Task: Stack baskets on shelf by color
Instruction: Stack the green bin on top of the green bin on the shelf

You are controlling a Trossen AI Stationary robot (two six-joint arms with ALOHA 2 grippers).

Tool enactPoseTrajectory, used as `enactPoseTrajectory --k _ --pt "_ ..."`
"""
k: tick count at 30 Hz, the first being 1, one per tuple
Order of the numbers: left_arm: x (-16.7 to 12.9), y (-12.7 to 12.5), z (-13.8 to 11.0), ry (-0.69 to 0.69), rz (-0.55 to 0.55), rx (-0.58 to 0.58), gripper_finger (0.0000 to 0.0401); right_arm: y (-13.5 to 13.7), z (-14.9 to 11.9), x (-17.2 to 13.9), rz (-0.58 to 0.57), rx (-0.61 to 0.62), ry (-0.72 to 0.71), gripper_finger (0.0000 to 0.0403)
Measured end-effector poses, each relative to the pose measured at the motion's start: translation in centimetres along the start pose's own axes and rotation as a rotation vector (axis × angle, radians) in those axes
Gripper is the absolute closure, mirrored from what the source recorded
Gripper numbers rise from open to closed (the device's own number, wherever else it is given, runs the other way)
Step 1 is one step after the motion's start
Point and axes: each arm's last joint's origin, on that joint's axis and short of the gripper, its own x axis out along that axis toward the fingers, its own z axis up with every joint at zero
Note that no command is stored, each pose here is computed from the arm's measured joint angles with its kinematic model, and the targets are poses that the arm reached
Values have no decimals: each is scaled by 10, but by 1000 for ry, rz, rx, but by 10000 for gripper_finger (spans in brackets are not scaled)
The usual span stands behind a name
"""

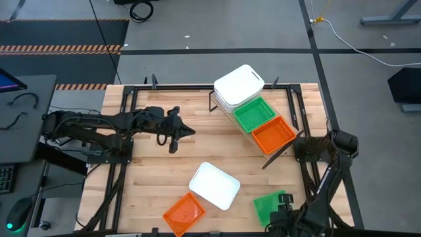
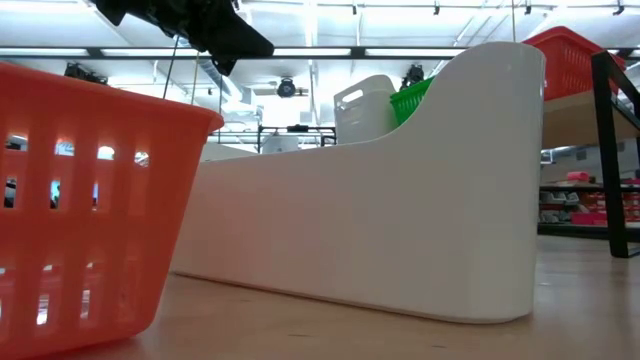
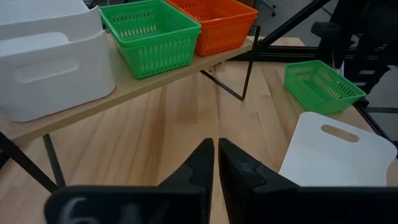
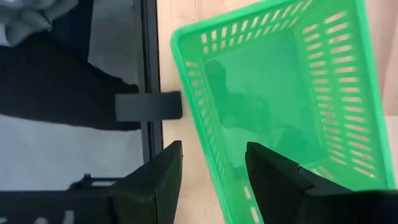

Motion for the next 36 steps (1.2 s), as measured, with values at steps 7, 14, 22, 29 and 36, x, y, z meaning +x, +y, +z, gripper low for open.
enactPoseTrajectory --k 7,14,22,29,36 --pt "0 0 0 0 0 -6 380 3 -1 12 -6 -53 47 222" --pt "0 0 0 1 -1 -6 372 8 2 26 -5 -54 34 227" --pt "0 0 0 1 0 -6 377 5 12 41 -37 -86 51 272" --pt "0 0 0 1 0 -5 375 0 20 42 -23 -153 70 387" --pt "0 0 0 1 0 -7 371 -4 33 38 -21 -198 76 388"
